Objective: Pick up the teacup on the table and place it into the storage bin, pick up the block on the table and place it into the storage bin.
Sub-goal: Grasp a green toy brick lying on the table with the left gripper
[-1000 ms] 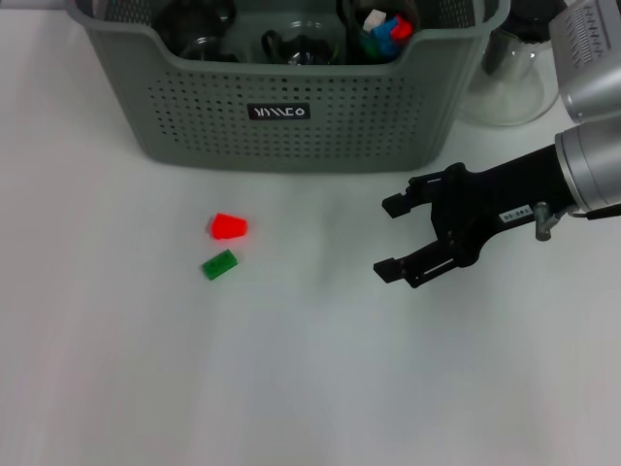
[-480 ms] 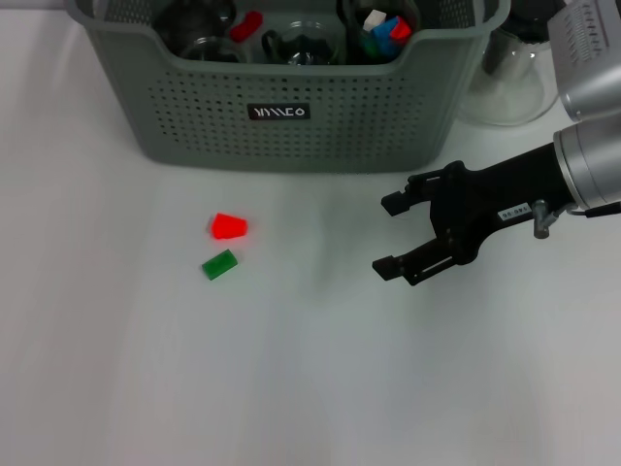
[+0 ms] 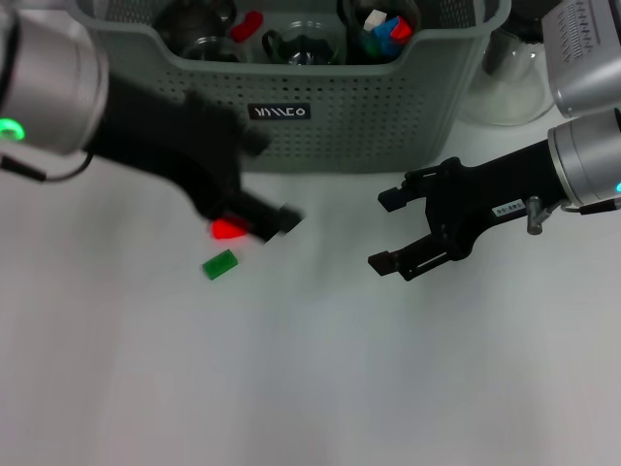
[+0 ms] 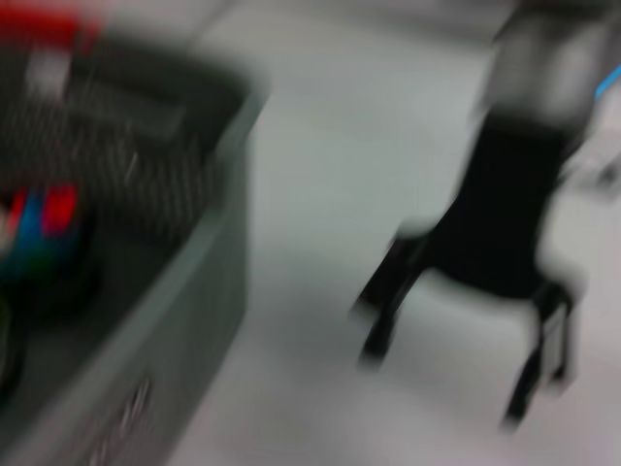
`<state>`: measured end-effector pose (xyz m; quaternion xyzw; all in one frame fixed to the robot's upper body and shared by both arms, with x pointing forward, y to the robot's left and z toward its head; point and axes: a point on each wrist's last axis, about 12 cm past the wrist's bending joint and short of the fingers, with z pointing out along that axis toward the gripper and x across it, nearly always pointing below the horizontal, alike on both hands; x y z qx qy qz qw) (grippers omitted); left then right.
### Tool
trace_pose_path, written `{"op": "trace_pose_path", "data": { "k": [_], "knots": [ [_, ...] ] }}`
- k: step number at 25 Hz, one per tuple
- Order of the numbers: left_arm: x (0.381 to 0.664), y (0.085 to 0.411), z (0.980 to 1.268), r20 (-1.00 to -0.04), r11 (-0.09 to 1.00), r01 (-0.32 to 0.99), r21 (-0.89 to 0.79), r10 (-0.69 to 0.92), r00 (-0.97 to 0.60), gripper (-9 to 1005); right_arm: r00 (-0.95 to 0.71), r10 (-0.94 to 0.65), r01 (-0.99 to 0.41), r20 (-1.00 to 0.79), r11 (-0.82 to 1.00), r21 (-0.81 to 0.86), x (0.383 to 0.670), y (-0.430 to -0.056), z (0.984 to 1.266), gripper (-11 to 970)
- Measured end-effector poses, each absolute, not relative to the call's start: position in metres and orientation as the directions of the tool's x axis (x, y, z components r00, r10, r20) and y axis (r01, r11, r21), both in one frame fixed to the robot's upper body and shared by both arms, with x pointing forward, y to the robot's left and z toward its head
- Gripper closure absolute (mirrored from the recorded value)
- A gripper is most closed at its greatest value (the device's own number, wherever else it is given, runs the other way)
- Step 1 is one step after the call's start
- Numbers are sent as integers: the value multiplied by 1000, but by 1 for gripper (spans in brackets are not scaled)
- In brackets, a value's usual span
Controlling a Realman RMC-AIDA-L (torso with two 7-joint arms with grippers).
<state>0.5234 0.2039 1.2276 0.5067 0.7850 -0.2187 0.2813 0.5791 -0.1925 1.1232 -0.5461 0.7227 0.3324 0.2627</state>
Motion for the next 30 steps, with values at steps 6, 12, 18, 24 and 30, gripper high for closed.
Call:
{"op": "trace_pose_path", "data": {
  "k": [6, 12, 18, 24, 30],
  "knots": [
    [536, 191, 1185, -446, 484, 874, -45, 773, -451, 74, -279, -613, -960, -739, 186, 208, 579, -191, 1122, 8],
    [546, 175, 1154, -286, 546, 837, 32, 807, -516, 76, -294, -610, -956, -736, 195, 221, 579, -191, 1122, 9],
    [549, 174, 1139, -233, 591, 806, 36, 789, -569, 107, -307, -608, -952, -732, 197, 235, 577, -192, 1119, 10],
    [551, 169, 1131, -237, 616, 788, 21, 768, -594, 144, -305, -610, -952, -732, 196, 234, 577, -192, 1119, 10],
    [552, 167, 1122, -232, 622, 783, 27, 766, -600, 180, -302, -610, -953, -732, 194, 232, 577, -192, 1118, 9]
  ]
}}
